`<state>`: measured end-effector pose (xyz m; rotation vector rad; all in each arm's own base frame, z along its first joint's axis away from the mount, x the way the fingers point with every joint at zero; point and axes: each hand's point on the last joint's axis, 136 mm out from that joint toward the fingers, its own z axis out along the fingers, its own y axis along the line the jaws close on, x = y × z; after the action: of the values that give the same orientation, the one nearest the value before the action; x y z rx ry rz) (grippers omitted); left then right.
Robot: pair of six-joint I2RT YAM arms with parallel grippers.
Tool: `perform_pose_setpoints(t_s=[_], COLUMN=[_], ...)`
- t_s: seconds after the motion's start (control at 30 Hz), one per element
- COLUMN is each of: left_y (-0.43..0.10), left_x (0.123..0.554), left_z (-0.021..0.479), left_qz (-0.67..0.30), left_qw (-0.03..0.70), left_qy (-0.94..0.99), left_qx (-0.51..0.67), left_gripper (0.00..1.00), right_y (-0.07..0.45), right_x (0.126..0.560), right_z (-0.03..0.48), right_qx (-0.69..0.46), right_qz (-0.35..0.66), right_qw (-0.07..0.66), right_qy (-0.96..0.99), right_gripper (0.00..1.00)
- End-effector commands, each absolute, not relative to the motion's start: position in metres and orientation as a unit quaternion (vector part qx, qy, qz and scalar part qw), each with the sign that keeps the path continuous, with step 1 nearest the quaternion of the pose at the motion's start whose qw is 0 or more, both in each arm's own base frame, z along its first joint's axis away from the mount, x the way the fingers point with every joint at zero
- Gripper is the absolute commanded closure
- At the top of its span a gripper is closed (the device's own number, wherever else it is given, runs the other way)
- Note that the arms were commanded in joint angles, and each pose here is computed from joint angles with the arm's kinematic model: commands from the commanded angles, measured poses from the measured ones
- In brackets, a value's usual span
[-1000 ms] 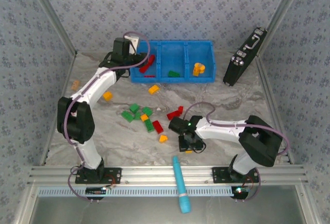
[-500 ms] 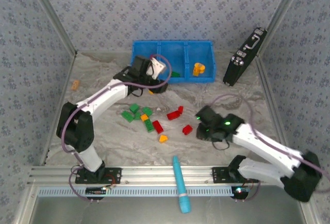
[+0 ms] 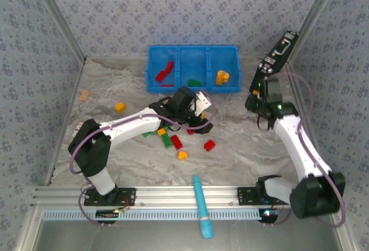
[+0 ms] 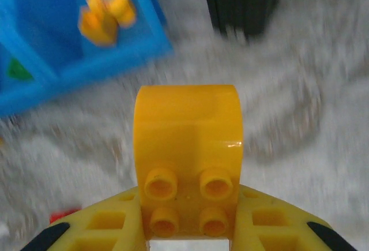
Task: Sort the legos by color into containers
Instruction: Place the lego in the container.
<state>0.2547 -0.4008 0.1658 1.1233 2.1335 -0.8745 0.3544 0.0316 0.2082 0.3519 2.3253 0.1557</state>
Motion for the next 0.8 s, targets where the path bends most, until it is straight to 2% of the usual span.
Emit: perform_pose_setpoints(t_s=[0.0,0.07,0.13,0.33,0.57,0.77], left_y=[-0.404,-0.407,-0.409,-0.417,-0.425,-0.431], left_x=[0.258,0.25,0.24,0.214,0.216,0.217], left_z=[0.165,0.159,0.151,0.127,0.117,0.102], left_qz=[-0.348,-0.347,-0.335,-0.27,-0.244,-0.229], left_qw=[0.28,0.28,0.276,0.29,0.29,0.267], left_qy=[0.815,0.816,0.818,0.814,0.815,0.818], left_qx=[0.368,0.368,0.378,0.425,0.438,0.455], left_gripper=[0.34,0.34,0.34,0.34,0.33,0.33], right_y=[0.038,0.046,0.059,0.1,0.124,0.132], right_x=[0.43,0.459,0.487,0.555,0.6,0.615], right_z=[0.281,0.299,0.297,0.242,0.163,0.117], right_qx=[0.029,-0.005,-0.056,-0.164,-0.211,-0.214], right_qz=[0.033,0.031,0.032,0.058,0.03,0.023], right_qw=[0.526,0.557,0.559,0.503,0.442,0.401], right_qy=[0.849,0.83,0.826,0.847,0.871,0.891], right_gripper=[0.73,0.73,0.73,0.74,0.74,0.75])
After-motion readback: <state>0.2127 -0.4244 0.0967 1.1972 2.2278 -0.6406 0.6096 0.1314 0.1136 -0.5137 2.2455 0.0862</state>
